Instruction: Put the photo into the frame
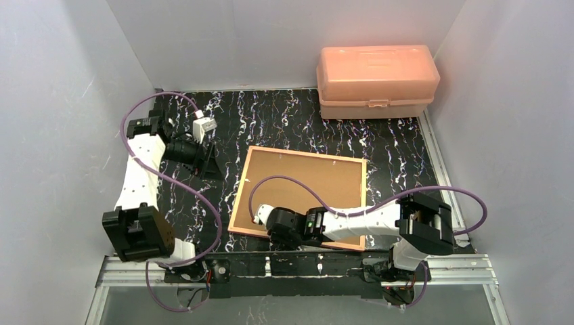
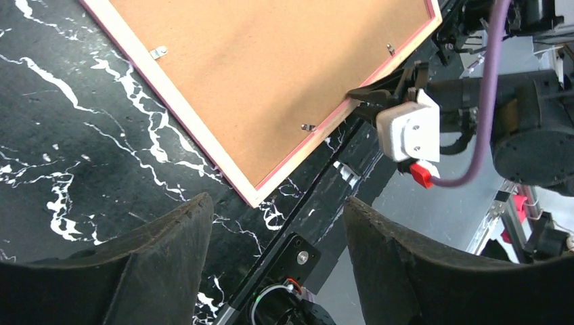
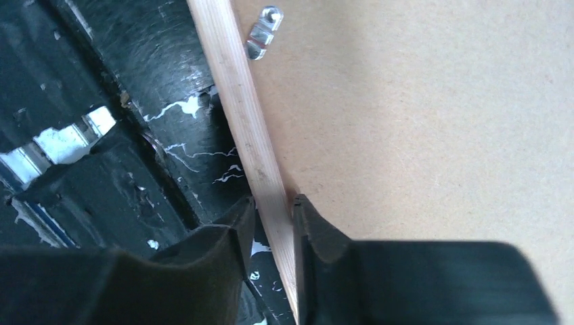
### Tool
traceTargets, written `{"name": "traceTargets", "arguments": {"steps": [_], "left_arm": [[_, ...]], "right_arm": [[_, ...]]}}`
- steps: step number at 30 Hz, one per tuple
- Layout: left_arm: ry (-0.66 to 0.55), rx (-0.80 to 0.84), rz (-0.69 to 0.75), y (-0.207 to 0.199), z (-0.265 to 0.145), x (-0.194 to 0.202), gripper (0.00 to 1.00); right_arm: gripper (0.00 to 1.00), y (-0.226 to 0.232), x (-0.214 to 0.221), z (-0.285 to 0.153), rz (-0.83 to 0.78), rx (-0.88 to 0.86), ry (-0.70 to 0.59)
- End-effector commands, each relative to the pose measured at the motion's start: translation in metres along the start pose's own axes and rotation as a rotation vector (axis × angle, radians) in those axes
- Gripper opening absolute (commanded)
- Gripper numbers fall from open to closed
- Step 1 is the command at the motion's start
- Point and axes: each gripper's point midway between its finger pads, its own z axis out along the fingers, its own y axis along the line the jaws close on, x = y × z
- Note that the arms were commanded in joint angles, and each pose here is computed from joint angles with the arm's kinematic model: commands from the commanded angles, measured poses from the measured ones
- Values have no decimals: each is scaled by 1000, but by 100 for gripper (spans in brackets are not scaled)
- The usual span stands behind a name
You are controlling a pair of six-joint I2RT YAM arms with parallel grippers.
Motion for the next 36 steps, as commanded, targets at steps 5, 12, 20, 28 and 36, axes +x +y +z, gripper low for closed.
{"name": "traceTargets", "arguments": {"steps": [5,12,20,28,36], "left_arm": [[-134,86,306,-39,-2,8,76],[-132,82,549,-45,1,26,77],[-185,2,929,-61,-3,40,76],[-233,-111,1321,-68,-1,46,75],[-236,-242,1576,-47,-3,16,77]], "right_arm": [[14,-9,-47,-22,11,55,-93],[2,-22,-101,-64,34,86,-242],[1,-42,-153,-112,142,-28,-385],[1,-55,-187,-141,195,-166,-464],[1,-50,-215,-156,187,-233,-473]]}}
